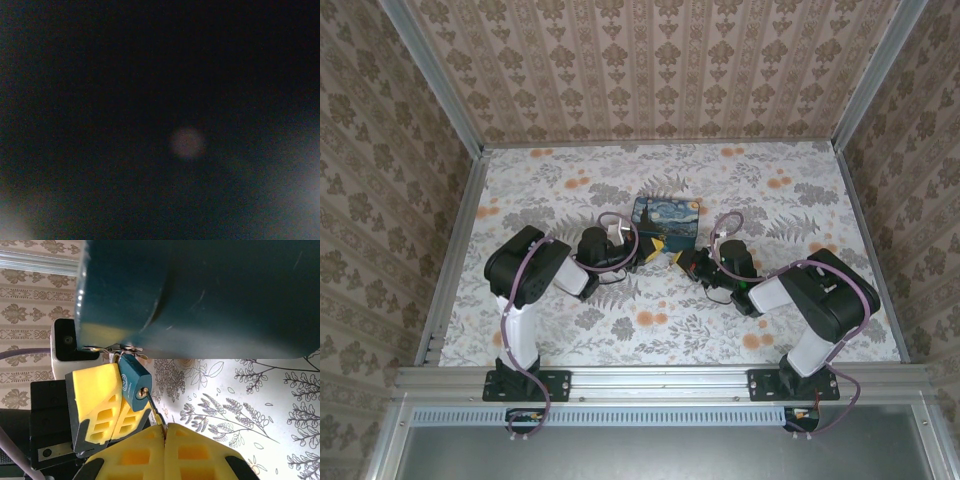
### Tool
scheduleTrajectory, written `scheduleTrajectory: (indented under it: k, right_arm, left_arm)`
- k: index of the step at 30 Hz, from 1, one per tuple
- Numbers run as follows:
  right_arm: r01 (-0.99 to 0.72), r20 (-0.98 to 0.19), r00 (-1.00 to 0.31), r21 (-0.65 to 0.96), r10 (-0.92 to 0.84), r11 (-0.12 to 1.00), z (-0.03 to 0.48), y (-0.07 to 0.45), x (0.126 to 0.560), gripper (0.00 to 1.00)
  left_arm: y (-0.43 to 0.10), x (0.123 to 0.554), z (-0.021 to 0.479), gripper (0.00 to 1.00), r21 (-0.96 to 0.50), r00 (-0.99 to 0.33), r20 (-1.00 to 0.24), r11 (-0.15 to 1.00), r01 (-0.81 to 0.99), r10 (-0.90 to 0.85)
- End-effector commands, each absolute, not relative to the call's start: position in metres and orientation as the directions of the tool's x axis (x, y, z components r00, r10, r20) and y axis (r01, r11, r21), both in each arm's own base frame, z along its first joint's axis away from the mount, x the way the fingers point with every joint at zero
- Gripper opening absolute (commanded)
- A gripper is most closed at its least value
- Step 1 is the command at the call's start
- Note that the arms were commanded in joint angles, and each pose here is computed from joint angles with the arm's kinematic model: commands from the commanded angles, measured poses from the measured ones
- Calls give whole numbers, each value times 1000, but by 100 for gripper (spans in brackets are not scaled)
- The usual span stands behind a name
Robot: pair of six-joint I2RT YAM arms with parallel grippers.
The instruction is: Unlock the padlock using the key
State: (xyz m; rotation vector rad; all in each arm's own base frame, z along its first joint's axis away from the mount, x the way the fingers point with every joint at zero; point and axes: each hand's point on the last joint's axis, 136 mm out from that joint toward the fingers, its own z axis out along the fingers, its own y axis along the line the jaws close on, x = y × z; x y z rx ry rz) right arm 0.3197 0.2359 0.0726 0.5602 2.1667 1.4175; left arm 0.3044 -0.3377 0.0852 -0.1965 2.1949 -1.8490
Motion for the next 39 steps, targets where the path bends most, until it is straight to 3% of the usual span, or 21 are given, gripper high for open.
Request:
scheduleTrajectory:
  k: [1, 21, 39]
  right_arm:
    - [39, -198, -792, 927, 577, 372, 83, 238, 328, 0]
    - [36, -195, -788, 932, 584, 359, 88, 238, 331, 0]
    - [37, -144, -775, 962, 616, 271, 97, 237, 344, 0]
  left_arm:
    - [-339, 298, 88, 0, -979, -958, -152, 169, 113, -241]
    - [-343, 294, 85, 0, -978, -959, -151, 176, 110, -239]
    - [-367, 286, 99, 0, -988, -965, -107, 131, 77, -239]
